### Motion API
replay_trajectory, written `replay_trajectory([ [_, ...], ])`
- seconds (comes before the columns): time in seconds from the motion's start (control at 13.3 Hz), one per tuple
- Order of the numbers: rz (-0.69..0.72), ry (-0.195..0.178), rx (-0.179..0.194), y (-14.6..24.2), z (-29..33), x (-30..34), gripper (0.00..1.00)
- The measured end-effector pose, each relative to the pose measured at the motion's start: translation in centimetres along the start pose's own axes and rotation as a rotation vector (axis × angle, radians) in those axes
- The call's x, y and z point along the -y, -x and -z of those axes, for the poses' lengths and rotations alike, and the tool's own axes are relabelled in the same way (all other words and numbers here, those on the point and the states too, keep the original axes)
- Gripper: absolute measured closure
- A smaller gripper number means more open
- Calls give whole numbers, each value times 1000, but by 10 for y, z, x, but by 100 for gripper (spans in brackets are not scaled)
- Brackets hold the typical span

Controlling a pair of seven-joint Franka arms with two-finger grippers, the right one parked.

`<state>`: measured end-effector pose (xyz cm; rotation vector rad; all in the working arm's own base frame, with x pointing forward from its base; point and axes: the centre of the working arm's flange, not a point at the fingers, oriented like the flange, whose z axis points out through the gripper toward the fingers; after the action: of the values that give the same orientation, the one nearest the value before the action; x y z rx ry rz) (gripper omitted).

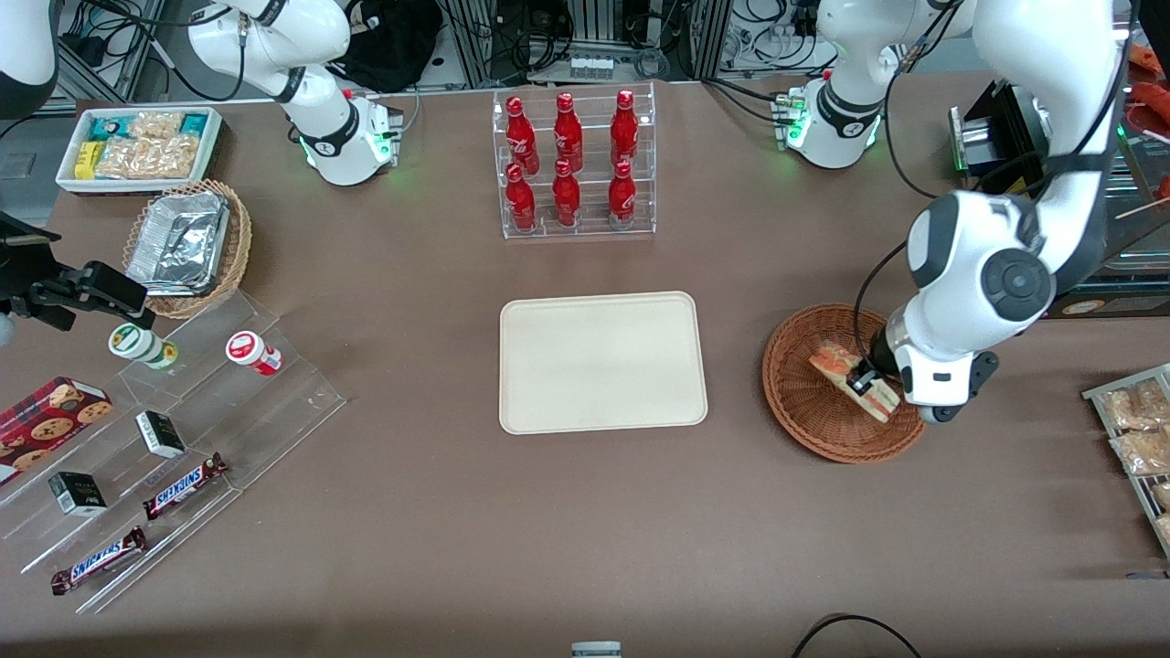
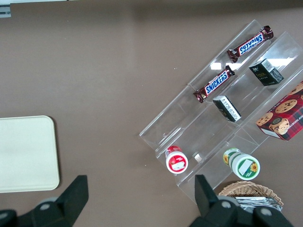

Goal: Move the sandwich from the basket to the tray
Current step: 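Lift the sandwich and carry it over the cream tray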

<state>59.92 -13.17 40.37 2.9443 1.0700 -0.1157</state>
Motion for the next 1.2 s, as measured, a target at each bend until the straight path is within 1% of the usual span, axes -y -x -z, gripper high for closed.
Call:
replay_trajectory([
  [0.15, -69, 18, -12, 30, 38, -36, 85],
  [0.22, -109, 28, -17, 50, 44, -55, 85],
  [0.3, -152, 29, -14, 72, 41, -74, 85],
  [0.45, -238, 19, 5, 117, 20, -107, 85],
  [0.53, -281, 30, 11, 140, 7, -124, 87],
  [0.6, -323, 50, 16, 163, -7, -142, 90],
  [0.75, -417, 98, 29, 209, -37, -171, 90],
  [0.82, -474, 104, 43, 227, -53, -180, 90],
  [0.9, -529, 98, 56, 238, -66, -184, 90],
  [1.05, -632, 83, 88, 248, -90, -188, 90],
  [1.12, -665, 87, 113, 252, -99, -190, 90],
  [1.2, -680, 110, 144, 255, -105, -193, 90],
])
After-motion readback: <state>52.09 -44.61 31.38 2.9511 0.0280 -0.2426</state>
